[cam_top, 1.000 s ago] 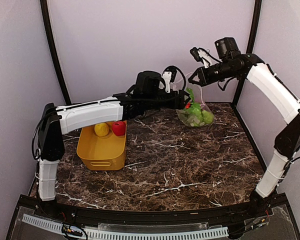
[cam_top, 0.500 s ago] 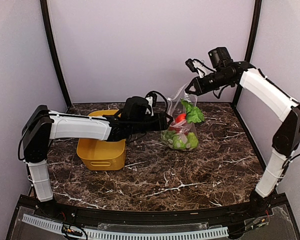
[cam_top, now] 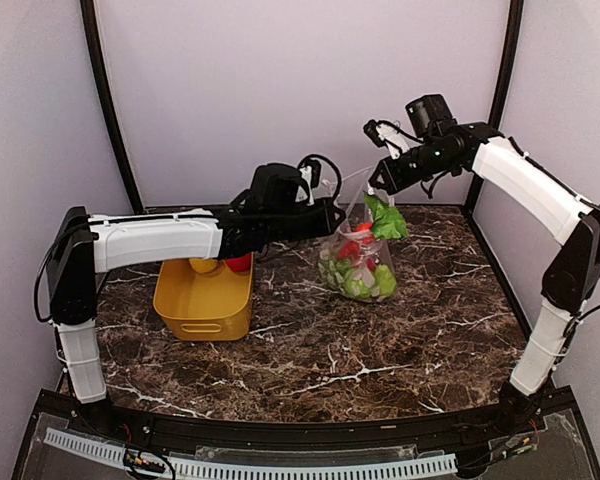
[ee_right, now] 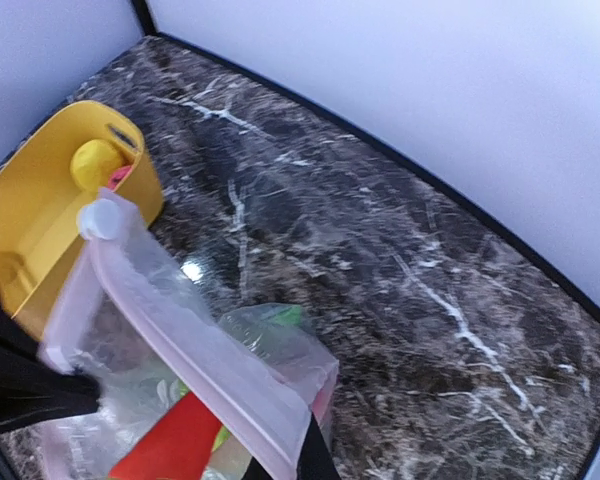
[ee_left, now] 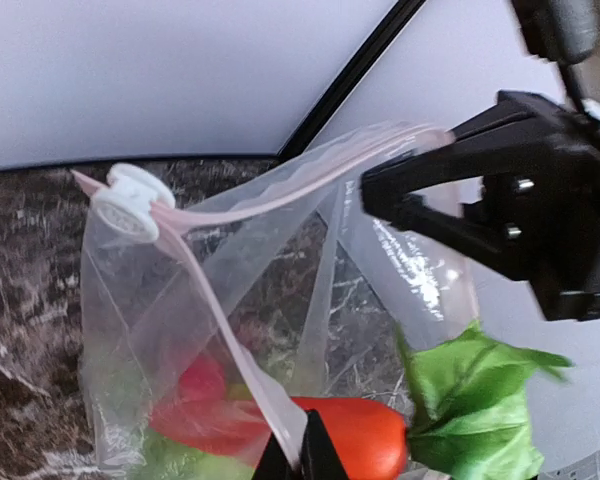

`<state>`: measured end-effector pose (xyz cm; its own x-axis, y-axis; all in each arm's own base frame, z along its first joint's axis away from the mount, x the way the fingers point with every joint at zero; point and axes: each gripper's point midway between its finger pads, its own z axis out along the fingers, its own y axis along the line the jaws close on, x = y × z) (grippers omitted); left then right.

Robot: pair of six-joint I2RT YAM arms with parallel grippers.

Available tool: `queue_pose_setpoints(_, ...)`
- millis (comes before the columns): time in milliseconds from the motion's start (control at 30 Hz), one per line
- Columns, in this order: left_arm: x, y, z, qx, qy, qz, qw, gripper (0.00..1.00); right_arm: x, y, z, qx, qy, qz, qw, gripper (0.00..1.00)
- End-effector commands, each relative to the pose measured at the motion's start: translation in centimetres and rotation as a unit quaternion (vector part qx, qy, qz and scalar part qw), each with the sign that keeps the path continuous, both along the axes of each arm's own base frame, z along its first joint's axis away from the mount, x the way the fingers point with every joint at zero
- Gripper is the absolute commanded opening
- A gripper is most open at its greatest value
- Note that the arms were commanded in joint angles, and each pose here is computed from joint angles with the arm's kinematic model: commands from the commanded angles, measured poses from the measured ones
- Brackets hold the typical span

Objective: Place the food in the zip-top bag and seal the zipper
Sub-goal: Adjust the zipper food storage bag at the center of the board.

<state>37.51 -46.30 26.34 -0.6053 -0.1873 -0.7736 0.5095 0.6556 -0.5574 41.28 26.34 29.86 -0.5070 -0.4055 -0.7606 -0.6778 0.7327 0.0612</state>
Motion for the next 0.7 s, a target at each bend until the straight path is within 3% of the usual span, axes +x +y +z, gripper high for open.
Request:
queue_pose_setpoints(0,0.6,1.2,9.3,0.023,-0.105,-0.004,0.994,0.03,4.7,-6.5,5.4,-0.039,-0.101,-0.122,0.987,0.00)
queue_pose_setpoints(167,1.9,1.4,14.5,0.026,-0.183,0.013,0.983,0.01,4.9,-6.4,6.0,-0.049,-0.087,-0.102,0.990,0.00)
queue_pose_setpoints(267,3.6,0.9,12.8,0.041,-0.170,0.012,0.985,0.01,3.9,-6.3,8.1,-0.007,-0.103,-0.090,0.991,0.00)
queue_pose_setpoints(400,4.3,-1.0,9.2,0.034,-0.110,-0.030,0.993,0.01,1.2,-2.6,6.5,0.015,-0.072,-0.023,0.997,0.00)
queue_pose_setpoints(533,5.0,-1.3,6.7,0.050,-0.089,-0.036,0.994,0.01,-0.2,-2.7,10.3,0.060,-0.109,-0.012,0.992,0.00)
queue_pose_setpoints(667,5.0,-1.5,8.0,0.027,-0.101,-0.048,0.993,0.01,0.5,-2.6,9.2,0.046,-0.101,-0.016,0.994,0.00)
